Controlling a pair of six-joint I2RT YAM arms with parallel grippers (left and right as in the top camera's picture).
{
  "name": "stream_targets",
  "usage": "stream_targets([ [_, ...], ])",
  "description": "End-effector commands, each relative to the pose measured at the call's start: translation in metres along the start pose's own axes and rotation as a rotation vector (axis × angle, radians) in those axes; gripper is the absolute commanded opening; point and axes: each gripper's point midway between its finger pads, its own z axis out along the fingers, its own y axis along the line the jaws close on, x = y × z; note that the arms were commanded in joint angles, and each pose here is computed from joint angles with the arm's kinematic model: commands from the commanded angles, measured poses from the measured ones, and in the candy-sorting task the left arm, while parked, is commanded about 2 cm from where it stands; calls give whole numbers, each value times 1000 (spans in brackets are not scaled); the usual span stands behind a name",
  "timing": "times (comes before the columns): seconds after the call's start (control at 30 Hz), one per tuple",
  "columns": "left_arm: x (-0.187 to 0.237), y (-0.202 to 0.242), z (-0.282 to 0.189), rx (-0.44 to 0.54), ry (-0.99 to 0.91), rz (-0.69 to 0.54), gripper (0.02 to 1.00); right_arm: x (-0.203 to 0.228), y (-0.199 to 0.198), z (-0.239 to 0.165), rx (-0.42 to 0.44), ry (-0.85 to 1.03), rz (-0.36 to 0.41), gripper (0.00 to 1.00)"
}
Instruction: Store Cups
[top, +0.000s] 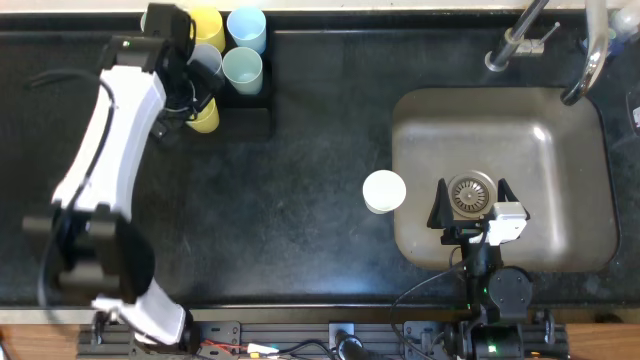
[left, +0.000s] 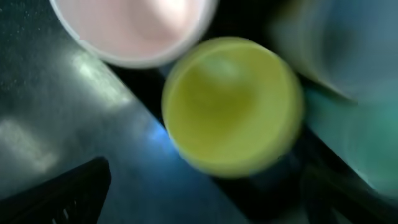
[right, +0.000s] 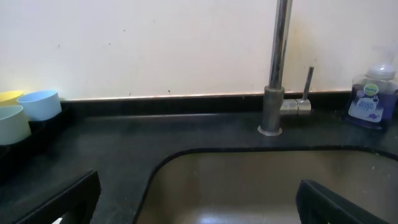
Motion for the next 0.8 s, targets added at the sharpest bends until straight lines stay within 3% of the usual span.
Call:
stream_targets([
  [0.03,12,-13,-87,178,-142,135,998,4,0,0,-4,2,-6,998],
  [0.17,21,7,-158,280,-273,309,998,4,0,0,-4,2,-6,998],
  [0.3,33,62,-191,277,-347,518,998,4,0,0,-4,2,-6,996],
  [0.53,62,151,-137,238,-450,685,998,4,0,0,-4,2,-6,996],
  [0.67,67,141,-101,377,-675,785,998,4,0,0,-4,2,-6,998],
  [0.8,61,109,-105,640,-1000,745,998,4,0,0,-4,2,-6,998],
])
